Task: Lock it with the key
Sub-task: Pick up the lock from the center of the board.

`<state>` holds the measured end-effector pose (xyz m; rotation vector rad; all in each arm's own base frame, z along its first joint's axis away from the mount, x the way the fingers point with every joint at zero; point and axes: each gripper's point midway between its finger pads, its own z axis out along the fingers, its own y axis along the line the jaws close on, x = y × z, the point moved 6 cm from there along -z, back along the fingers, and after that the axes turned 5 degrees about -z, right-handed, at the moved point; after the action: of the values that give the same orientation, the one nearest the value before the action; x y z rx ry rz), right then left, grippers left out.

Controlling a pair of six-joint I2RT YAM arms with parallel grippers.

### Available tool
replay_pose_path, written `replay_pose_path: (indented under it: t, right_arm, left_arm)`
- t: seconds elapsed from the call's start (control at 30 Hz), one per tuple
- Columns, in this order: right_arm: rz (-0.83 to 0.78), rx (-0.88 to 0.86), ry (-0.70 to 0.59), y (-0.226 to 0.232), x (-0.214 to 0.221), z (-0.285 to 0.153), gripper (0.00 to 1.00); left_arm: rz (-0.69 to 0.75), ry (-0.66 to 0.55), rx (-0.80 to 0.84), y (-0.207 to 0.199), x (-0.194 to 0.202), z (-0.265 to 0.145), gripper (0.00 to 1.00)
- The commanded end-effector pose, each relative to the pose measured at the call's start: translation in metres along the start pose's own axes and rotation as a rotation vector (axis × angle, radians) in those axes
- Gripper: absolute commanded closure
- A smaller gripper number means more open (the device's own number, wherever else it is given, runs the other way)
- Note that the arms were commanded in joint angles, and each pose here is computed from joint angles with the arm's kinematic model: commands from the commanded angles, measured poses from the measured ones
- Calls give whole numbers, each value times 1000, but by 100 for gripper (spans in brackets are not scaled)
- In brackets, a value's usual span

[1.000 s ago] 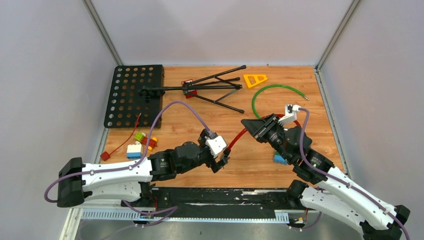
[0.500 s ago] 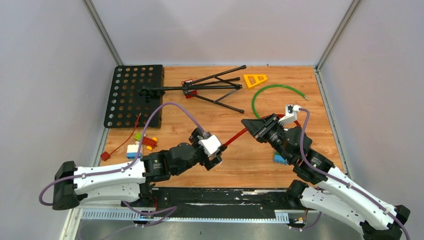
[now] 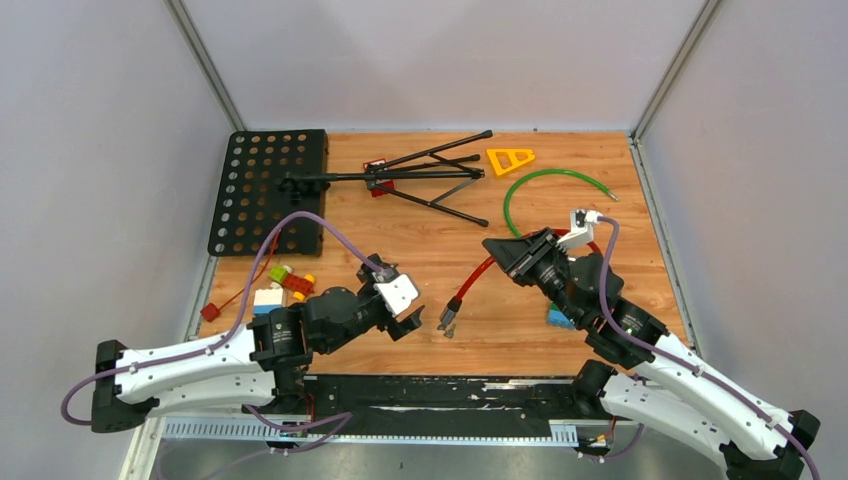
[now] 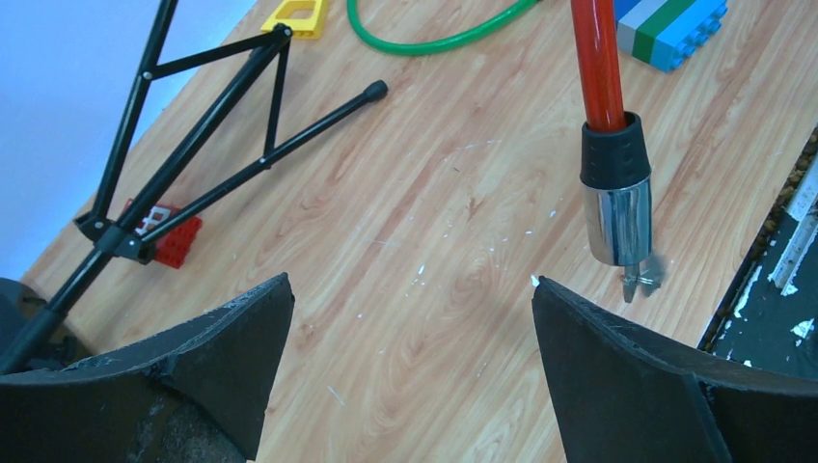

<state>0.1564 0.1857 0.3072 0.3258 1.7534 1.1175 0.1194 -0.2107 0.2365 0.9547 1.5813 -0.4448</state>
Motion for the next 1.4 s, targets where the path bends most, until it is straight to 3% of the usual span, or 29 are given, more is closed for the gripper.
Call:
replay_pose_path:
  t: [0.0, 0.43, 0.73, 1.37]
  right_arm:
    - [17, -34, -37, 7, -7, -1, 100]
    - [-24, -95, 4, 15, -2, 4, 100]
    - [-100, -240, 12, 34, -4, 0, 100]
    - [-108, -270, -3, 36, -5, -4, 100]
  left_arm:
    - [9, -75, -23, 11, -26, -11, 0]
    - [-133, -283, 297, -34, -77, 2, 0]
    - [-178, -203, 342, -45, -71, 33, 0]
    - [-386, -170, 571, -74, -28, 21, 0]
